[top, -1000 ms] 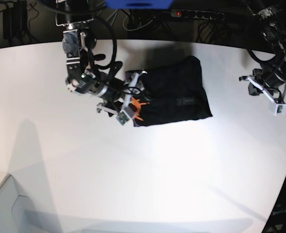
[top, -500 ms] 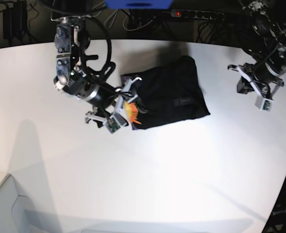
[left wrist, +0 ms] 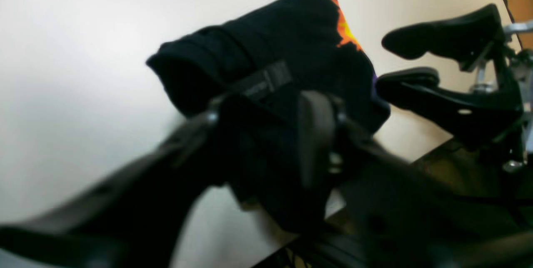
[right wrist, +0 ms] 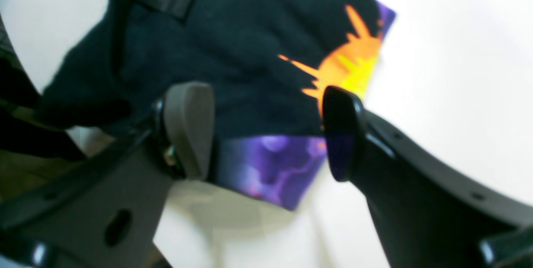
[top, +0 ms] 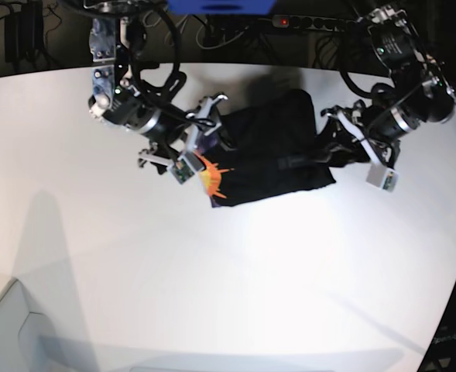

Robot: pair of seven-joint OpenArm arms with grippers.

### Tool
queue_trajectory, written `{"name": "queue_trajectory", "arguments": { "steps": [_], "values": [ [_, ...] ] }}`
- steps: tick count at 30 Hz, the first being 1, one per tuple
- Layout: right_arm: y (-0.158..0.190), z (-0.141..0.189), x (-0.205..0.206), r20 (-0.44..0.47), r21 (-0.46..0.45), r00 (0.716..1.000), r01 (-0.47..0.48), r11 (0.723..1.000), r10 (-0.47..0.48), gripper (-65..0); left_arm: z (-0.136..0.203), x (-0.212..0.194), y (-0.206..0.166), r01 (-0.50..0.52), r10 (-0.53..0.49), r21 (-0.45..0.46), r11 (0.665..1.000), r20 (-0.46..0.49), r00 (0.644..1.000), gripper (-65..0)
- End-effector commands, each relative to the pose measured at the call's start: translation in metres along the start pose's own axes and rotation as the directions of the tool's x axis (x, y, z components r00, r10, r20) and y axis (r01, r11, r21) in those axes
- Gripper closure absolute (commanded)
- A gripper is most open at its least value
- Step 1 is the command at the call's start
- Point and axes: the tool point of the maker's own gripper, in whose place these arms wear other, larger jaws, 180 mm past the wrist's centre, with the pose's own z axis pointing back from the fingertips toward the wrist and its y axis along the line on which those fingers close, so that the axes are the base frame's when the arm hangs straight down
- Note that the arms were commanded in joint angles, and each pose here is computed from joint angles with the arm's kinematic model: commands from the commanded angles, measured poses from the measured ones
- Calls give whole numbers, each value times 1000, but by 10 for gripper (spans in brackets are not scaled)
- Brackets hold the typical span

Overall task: Layout the t-shirt on the table in an organized manner, then fold the t-shirt properly
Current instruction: 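Grasp the folded stack edges with both grippers and square it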

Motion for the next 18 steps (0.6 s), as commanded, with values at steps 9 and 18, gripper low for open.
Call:
{"name": "queue_trajectory", "arguments": {
  "steps": [9, 18],
  "values": [
    [-10, 8, 6, 23, -12, 999, -42, 999, 42, -407, 20, 9, 26, -28, 23, 85, 996, 62, 998, -435],
    [-11, 8, 7, 25, -13, 999, -44, 999, 45, -407, -9, -18, 35, -118, 120, 81, 990, -22, 993, -514]
  ]
}}
